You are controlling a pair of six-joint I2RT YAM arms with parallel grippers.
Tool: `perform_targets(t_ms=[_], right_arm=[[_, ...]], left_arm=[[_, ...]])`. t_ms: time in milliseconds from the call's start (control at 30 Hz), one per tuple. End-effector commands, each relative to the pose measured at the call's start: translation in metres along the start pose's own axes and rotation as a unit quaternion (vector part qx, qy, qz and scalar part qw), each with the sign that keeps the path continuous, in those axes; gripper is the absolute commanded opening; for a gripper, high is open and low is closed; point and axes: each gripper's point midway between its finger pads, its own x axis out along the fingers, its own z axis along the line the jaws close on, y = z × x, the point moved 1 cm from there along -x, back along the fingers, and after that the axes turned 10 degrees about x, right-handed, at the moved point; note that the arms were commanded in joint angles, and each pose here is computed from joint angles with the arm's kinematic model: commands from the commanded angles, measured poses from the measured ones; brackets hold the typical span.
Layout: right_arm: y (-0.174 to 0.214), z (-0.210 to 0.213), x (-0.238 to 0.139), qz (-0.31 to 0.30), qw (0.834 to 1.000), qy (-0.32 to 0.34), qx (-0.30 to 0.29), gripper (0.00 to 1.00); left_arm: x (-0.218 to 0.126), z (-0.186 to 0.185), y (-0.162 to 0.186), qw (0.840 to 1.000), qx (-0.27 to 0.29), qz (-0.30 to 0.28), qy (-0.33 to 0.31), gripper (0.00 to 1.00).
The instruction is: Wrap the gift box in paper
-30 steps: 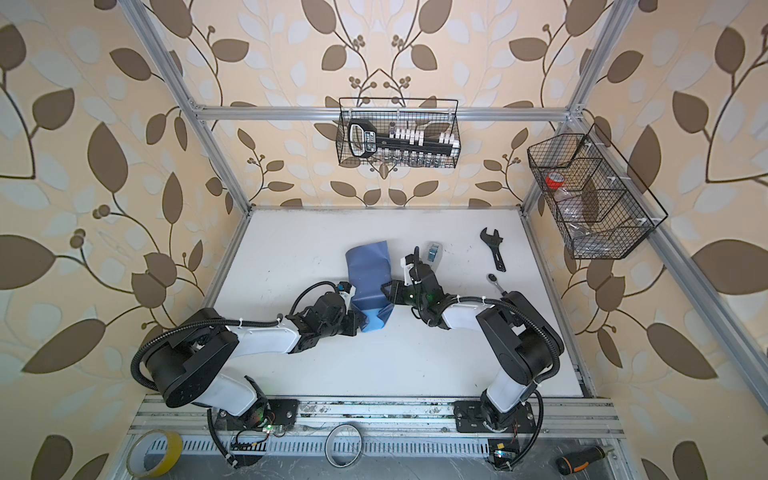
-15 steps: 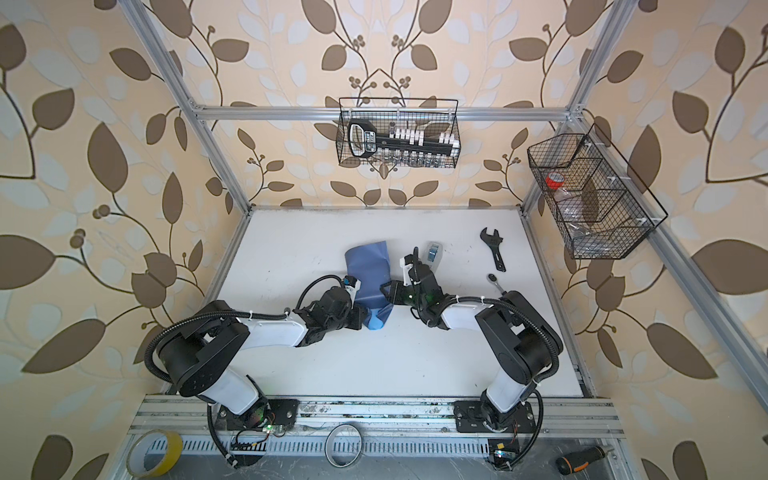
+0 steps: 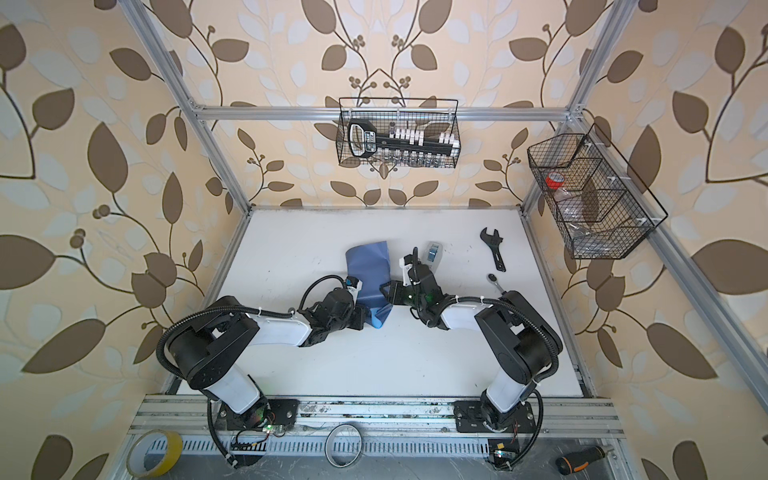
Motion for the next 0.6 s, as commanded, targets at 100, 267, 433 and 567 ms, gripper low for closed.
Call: perform_targets(t_ms=[100,267,433,567], right_arm=[[0.016,-0.012,0.005,0.028,0.999,0.025,-0.001,0.48],[0.016,-0.012,0.006,0.03,0.999,0.025,0.001,0.48],[0.017,-0.014,0.006,0.031,0.999,0.026,0.001,0.48],[0.017,-0.014,0.006,0.03,0.999,0.027,0.002,0.48]], left_arm=[[0.002,0.008,0.011,1.0,-0.002,0.003,-0.02,0.14],[0.0,0.01,0.029,1.0,-0.012,0.015,-0.014,0.17],[-0.003,0.013,0.041,0.999,-0.02,0.02,-0.014,0.18],[-0.006,0.017,0.052,0.999,-0.027,0.023,-0.019,0.18]])
